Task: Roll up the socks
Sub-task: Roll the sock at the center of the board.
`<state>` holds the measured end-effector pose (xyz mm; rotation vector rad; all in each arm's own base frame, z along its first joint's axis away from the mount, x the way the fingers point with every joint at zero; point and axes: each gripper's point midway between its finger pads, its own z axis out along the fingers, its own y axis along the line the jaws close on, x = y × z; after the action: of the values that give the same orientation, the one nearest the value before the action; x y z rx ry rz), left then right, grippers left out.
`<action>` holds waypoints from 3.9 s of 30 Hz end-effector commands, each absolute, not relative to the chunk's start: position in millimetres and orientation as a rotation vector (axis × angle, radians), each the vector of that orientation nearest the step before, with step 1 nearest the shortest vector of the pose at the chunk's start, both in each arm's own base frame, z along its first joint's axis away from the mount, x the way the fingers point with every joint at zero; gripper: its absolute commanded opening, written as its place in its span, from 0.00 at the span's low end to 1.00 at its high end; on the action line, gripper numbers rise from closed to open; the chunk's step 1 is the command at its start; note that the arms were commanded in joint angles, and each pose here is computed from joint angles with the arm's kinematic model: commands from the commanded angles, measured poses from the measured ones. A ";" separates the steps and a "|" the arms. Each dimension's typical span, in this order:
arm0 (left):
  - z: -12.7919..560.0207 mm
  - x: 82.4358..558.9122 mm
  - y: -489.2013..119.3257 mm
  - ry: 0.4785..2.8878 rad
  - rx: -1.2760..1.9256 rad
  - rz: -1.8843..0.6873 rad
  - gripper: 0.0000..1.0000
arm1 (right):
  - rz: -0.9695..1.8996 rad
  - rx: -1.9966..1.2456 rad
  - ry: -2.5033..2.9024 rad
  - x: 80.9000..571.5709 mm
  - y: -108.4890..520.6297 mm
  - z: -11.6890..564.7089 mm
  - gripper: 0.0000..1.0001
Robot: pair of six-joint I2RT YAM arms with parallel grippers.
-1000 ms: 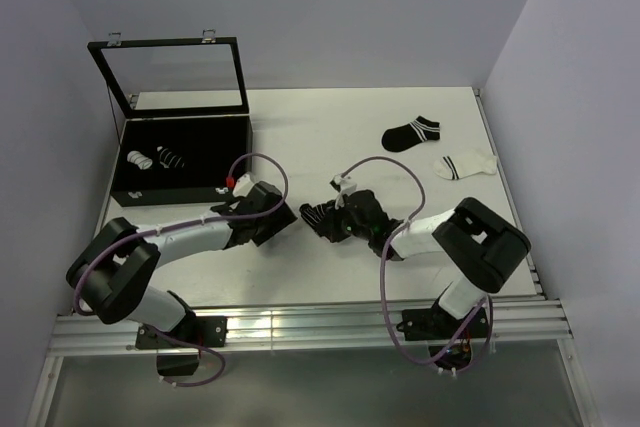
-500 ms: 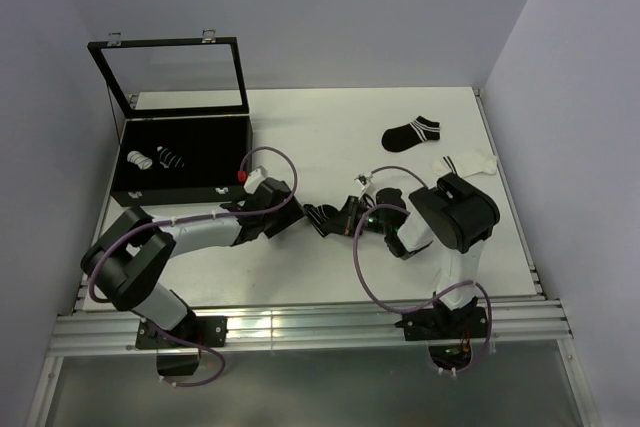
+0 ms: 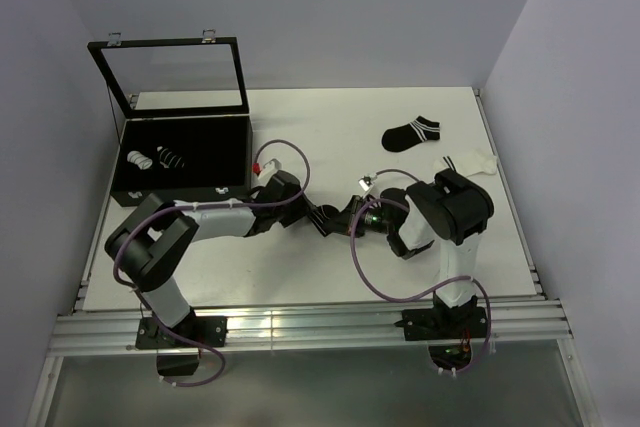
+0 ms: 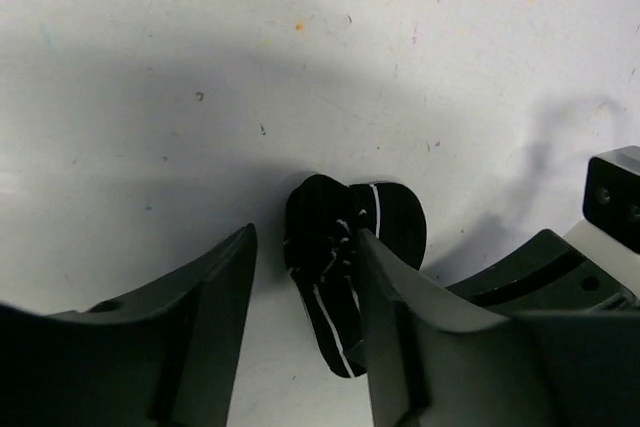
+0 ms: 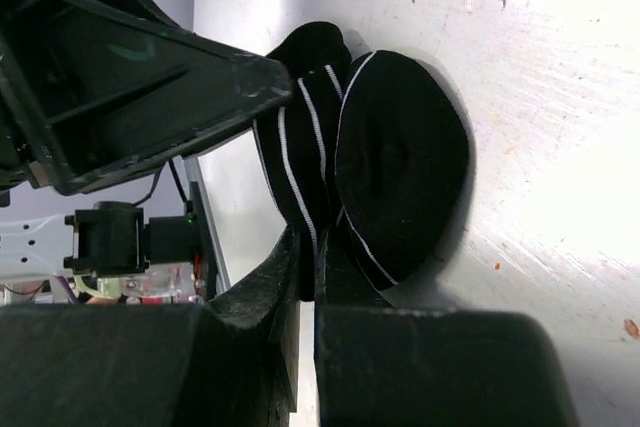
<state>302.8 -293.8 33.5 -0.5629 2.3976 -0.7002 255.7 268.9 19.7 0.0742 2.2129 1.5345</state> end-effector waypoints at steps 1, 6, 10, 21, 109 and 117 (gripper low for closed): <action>3.9 284.7 -287.7 2.511 -0.513 -0.600 0.50 | 1.458 0.121 2.298 251.7 258.8 2.8 0.00; -3.6 282.3 -290.8 2.543 -0.486 -0.578 0.29 | 1.337 0.060 2.333 256.0 252.5 3.9 0.05; -2.6 282.6 -292.5 2.563 -0.450 -0.539 0.23 | 1.185 -0.044 2.319 264.7 249.8 14.8 0.22; 4.8 284.0 -294.3 2.599 -0.341 -0.448 0.17 | 0.569 -0.361 2.083 272.1 242.5 80.7 0.47; 48.8 296.9 -300.7 2.406 -0.412 -0.735 0.68 | 1.366 -0.073 2.408 235.7 267.7 2.7 0.00; 23.3 293.0 -301.9 2.480 -0.399 -0.680 0.55 | 1.337 -0.051 2.434 239.6 266.5 -1.6 0.02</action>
<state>293.6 -296.8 33.3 -0.4389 2.4446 -0.7027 254.6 273.0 20.0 -0.0879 2.3155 1.3617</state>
